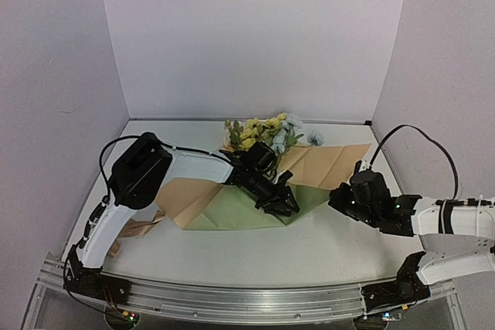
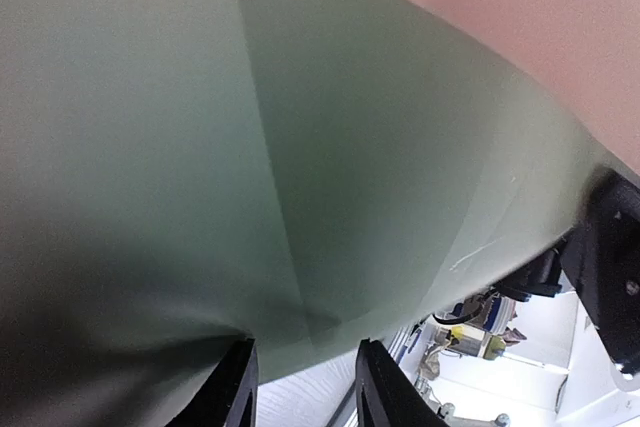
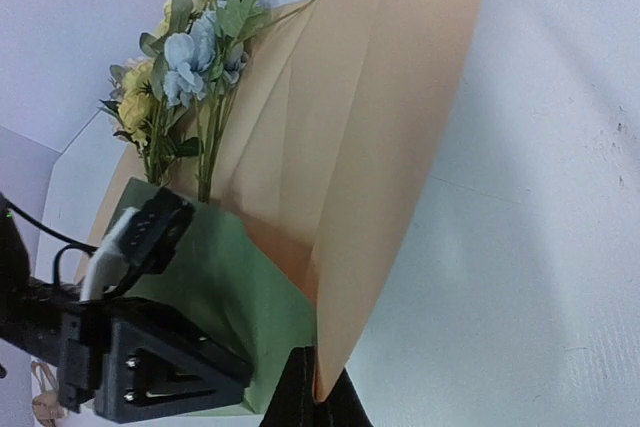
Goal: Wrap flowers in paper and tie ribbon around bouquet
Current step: Fold the one-fourth-folded wrapping paper at the center of the board.
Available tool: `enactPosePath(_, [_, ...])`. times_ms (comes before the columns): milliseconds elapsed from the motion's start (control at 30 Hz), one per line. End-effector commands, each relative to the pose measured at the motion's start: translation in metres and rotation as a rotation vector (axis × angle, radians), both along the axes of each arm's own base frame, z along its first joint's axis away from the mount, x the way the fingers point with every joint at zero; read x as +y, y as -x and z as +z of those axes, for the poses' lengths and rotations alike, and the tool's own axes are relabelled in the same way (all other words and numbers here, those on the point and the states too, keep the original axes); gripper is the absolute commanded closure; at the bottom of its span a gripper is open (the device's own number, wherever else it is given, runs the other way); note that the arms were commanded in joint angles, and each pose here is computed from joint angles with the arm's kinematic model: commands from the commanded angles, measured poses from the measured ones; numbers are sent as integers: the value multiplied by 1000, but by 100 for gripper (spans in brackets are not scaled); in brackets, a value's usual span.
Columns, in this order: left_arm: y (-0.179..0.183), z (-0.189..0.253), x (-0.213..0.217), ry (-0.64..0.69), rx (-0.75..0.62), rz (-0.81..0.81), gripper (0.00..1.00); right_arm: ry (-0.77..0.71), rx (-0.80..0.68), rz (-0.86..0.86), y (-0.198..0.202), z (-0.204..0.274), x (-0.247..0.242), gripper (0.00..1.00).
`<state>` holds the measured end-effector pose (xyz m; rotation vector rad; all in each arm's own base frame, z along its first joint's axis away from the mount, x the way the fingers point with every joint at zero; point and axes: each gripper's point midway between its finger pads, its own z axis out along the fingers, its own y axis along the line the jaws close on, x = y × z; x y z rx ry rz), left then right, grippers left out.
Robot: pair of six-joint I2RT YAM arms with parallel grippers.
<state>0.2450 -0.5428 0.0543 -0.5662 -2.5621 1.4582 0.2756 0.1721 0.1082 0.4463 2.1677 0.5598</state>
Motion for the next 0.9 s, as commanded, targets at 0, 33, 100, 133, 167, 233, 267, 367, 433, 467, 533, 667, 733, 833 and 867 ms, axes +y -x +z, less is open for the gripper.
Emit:
enactPosePath(0, [-5,8,-20,59,17,-16,65,11,-43,5,-5,24,10,100])
enactPosePath(33, [-6,4,-21,53,25,-14,65,8,-46,10,-6,26,12,100])
enactPosePath(100, [-7,-1,-22,44,33,-4,65,9,-49,21,-6,28,17,100])
enactPosePath(133, [-8,-2,-23,41,35,3,65,11,-47,31,-6,29,19,100])
enactPosePath(167, [-9,-2,-23,42,36,7,65,15,-43,40,-6,28,21,100])
enactPosePath(233, [-11,5,-23,48,20,19,65,18,-41,54,-7,28,25,100])
enactPosePath(267, [-11,12,-21,56,9,22,65,20,-38,64,-7,28,27,100])
enactPosePath(367, [-14,32,-17,81,-29,26,64,34,-37,114,-7,28,35,100])
enactPosePath(433, [-11,37,-17,91,-17,17,65,41,-38,118,-7,27,35,100])
enactPosePath(467, [-9,35,-17,94,4,12,68,47,-40,110,-7,27,33,100])
enactPosePath(533, [-5,36,-20,127,51,6,73,51,-41,107,-7,26,31,100])
enactPosePath(667, [4,32,-27,157,128,15,84,56,-25,110,-5,20,32,100])
enactPosePath(733, [7,23,-29,136,140,20,88,58,-21,109,-5,18,31,100])
enactPosePath(833, [10,8,-31,82,150,36,92,60,-25,115,-5,20,32,100])
enactPosePath(867, [10,2,-32,60,151,46,94,59,-27,115,-6,21,32,100])
